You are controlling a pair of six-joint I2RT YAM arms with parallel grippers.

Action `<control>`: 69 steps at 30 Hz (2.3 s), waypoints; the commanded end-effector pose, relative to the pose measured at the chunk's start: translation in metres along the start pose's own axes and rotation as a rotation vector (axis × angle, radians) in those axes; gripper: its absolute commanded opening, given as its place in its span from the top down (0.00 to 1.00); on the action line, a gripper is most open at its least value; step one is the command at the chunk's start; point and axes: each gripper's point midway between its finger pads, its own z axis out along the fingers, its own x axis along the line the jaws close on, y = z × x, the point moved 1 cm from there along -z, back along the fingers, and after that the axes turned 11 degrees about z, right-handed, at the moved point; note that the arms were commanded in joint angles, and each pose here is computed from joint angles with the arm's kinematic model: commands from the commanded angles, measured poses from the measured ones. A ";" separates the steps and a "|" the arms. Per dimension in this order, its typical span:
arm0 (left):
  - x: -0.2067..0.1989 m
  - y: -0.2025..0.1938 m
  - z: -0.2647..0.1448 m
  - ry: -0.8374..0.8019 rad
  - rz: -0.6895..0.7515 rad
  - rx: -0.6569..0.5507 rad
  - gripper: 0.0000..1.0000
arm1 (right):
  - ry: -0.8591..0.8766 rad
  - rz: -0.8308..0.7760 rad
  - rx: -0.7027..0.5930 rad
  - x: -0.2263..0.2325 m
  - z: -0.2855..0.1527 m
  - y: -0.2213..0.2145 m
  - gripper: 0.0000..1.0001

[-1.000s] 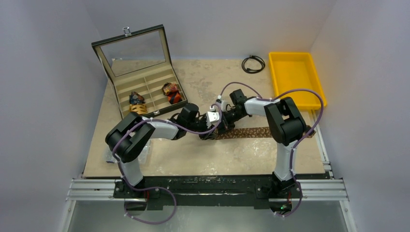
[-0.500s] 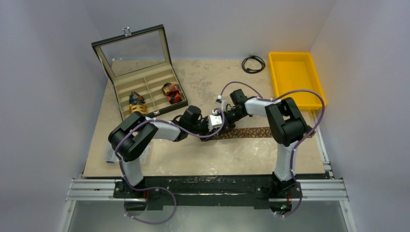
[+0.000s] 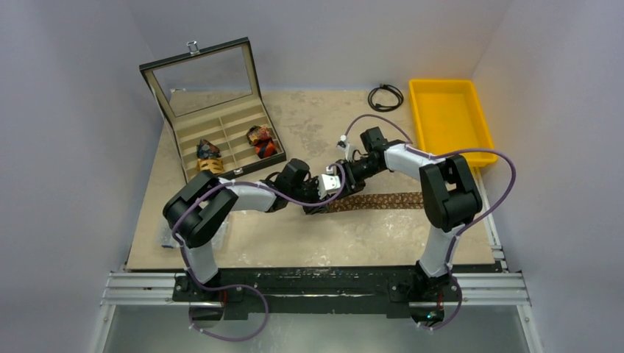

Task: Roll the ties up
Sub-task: Roll the tie at the center of the board.

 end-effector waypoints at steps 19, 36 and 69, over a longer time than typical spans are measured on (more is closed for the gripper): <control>-0.013 -0.018 -0.007 -0.052 -0.042 0.034 0.48 | -0.032 -0.003 0.063 -0.023 0.028 -0.009 1.00; 0.004 0.049 -0.029 0.004 0.103 -0.256 0.30 | -0.052 -0.059 0.051 -0.023 0.023 -0.010 1.00; -0.022 -0.010 -0.005 -0.130 0.172 -0.044 0.72 | -0.010 -0.047 0.028 0.007 0.016 0.004 1.00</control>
